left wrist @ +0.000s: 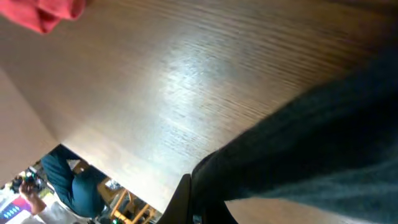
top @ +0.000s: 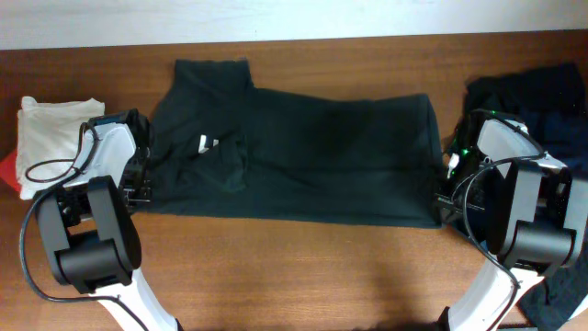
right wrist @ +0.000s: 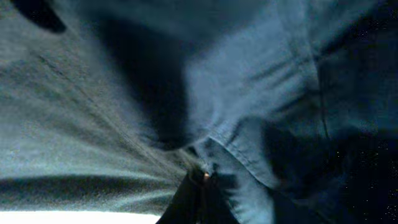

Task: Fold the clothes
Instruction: 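Grasp the black t-shirt's left and right edges with both grippers, then fold the t-shirt's top half down toward the bottom edge with both grippers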

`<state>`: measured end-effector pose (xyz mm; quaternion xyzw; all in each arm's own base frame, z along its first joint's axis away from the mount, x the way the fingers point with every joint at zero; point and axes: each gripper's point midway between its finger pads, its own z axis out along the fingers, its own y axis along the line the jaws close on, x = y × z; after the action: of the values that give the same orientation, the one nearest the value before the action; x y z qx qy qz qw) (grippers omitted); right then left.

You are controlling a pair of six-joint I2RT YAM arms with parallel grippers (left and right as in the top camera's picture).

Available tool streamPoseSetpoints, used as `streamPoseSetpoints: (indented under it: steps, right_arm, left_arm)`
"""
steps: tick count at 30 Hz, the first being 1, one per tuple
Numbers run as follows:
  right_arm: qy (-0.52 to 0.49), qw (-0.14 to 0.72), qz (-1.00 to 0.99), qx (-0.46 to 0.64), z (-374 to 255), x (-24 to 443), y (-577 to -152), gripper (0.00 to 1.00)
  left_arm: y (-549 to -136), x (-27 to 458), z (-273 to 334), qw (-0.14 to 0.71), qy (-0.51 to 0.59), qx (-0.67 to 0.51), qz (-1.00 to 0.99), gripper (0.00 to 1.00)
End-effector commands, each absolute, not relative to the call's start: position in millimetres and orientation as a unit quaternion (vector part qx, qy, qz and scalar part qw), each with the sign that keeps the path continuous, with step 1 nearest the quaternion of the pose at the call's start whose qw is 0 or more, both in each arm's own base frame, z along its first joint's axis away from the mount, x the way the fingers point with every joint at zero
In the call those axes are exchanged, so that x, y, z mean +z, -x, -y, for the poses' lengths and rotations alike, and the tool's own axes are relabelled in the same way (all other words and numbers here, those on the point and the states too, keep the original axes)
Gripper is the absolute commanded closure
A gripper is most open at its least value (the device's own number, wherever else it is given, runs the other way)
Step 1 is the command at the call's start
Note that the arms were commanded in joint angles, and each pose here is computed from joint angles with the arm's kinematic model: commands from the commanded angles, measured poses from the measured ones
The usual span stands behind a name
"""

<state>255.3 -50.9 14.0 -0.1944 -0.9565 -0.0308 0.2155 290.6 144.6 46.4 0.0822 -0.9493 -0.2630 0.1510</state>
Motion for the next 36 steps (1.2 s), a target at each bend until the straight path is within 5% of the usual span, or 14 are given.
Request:
streamPoseSetpoints:
  steps: [1,11,13,15,17,21,24,27,36]
  right_arm:
    - [0.205,0.233,0.951,0.000,63,11,-246,0.96]
    - [0.265,0.213,0.941,0.001,92,7,-247,0.95]
    - [0.241,0.205,0.948,-0.024,82,8,-253,0.71]
    - [0.233,0.180,0.955,-0.045,73,18,-264,0.50]
    - [0.235,0.131,0.961,-0.063,71,44,-285,0.48]
    - [0.217,0.039,0.973,-0.060,78,95,-309,0.47]
    - [0.190,-0.022,0.977,-0.097,65,120,-324,0.36]
    - [0.162,-0.029,0.980,-0.116,50,124,-327,0.27]
    - [0.108,-0.047,0.986,-0.115,18,125,-342,0.21]
  left_arm:
    - [-288,58,-153,0.131,-0.136,-0.292,0.937,1.00]
    - [-266,54,-126,0.172,-0.192,-0.229,0.939,0.99]
    - [-264,55,-126,0.178,-0.191,-0.229,0.938,0.56]
    - [-264,56,-126,0.180,-0.175,-0.227,0.941,0.53]
    - [-274,65,-128,0.160,-0.173,-0.226,0.945,0.53]
    - [-331,117,-124,0.023,-0.192,-0.203,0.960,0.53]
    - [-426,139,-42,-0.146,-0.051,0.023,0.988,0.32]
    - [-484,146,-18,-0.251,0.020,0.069,0.965,0.24]
    - [-576,75,-20,-0.349,0.037,0.075,0.933,0.20]
